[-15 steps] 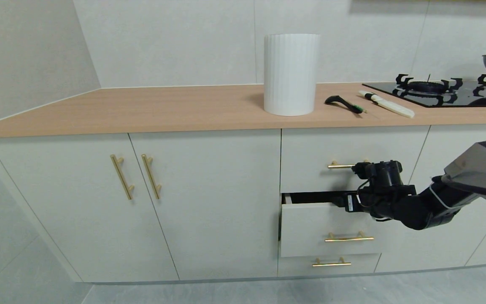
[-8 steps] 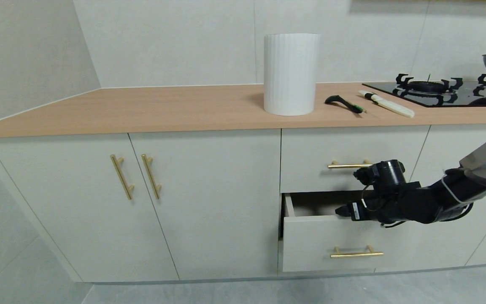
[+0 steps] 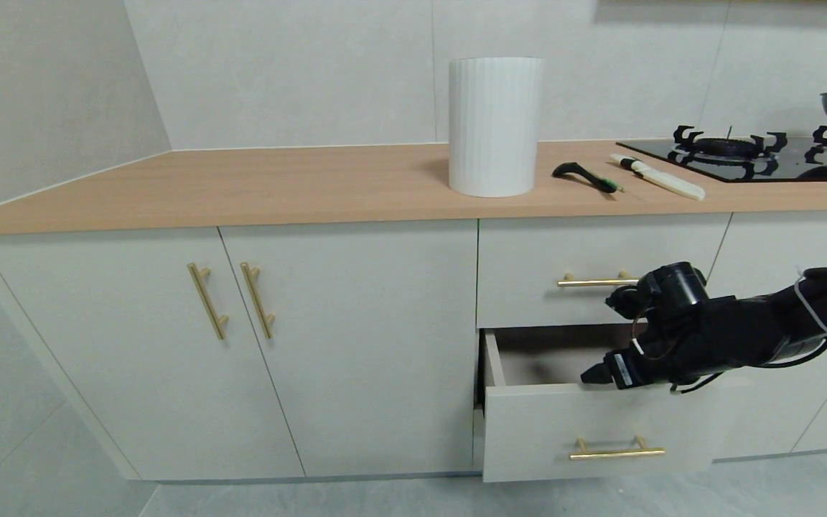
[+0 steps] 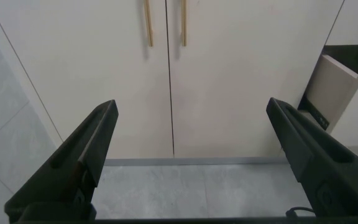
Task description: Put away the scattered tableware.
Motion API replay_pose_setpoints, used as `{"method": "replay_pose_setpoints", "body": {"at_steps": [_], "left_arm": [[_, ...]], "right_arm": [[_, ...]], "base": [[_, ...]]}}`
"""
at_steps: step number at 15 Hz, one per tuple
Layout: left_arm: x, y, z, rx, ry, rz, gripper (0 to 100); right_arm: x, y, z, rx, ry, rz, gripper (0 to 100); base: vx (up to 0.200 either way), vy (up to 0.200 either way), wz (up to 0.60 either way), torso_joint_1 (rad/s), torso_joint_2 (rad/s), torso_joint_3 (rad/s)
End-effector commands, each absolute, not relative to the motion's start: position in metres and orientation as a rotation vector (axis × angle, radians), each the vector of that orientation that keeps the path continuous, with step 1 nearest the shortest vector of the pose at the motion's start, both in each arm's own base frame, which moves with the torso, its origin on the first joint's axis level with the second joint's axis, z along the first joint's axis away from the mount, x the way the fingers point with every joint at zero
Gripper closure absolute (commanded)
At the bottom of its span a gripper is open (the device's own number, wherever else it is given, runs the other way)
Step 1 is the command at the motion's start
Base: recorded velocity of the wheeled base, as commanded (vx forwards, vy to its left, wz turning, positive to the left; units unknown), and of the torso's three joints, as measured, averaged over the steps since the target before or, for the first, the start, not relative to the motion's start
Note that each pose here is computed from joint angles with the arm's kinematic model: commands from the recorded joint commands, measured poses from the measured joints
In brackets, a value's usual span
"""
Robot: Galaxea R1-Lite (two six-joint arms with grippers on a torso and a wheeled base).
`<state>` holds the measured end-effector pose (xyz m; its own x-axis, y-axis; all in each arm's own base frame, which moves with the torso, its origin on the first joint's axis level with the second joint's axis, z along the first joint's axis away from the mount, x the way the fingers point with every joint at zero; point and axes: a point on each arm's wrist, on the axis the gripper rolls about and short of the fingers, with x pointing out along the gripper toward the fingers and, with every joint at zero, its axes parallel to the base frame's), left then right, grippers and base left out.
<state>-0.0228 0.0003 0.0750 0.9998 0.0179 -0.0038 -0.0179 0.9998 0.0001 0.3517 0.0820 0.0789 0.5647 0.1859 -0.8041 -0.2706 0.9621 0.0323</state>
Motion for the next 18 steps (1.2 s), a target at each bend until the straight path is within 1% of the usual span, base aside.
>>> {"method": "replay_pose_setpoints", "body": {"at_steps": [1,6,10,14,18], "left_arm": [[-0.023,0.0,0.075,0.0,0.005,0.018,0],[-0.023,0.0,0.075,0.0,0.005,0.018,0],[-0.023,0.0,0.075,0.0,0.005,0.018,0],[-0.023,0.0,0.075,0.0,0.005,0.018,0],[-0.023,0.0,0.075,0.0,0.003,0.018,0]], "right_arm": [[0.347,0.082,0.085,-0.115,0.934,0.282,0],[0.34,0.081,0.082,-0.171,0.998,0.306,0],[0.323,0.083,0.087,-0.249,1.099,0.36,0],[0.307,0.095,0.088,-0.311,1.181,0.412,0],[0.28,0.115,0.086,-0.409,1.236,0.484,0]], "base": [[0.0,0.0,0.0,0.0,0.0,0.0],[0.0,0.0,0.0,0.0,0.0,0.0],[0.0,0.0,0.0,0.0,0.0,0.0],[0.0,0.0,0.0,0.0,0.0,0.0],[0.0,0.0,0.0,0.0,0.0,0.0]]}}
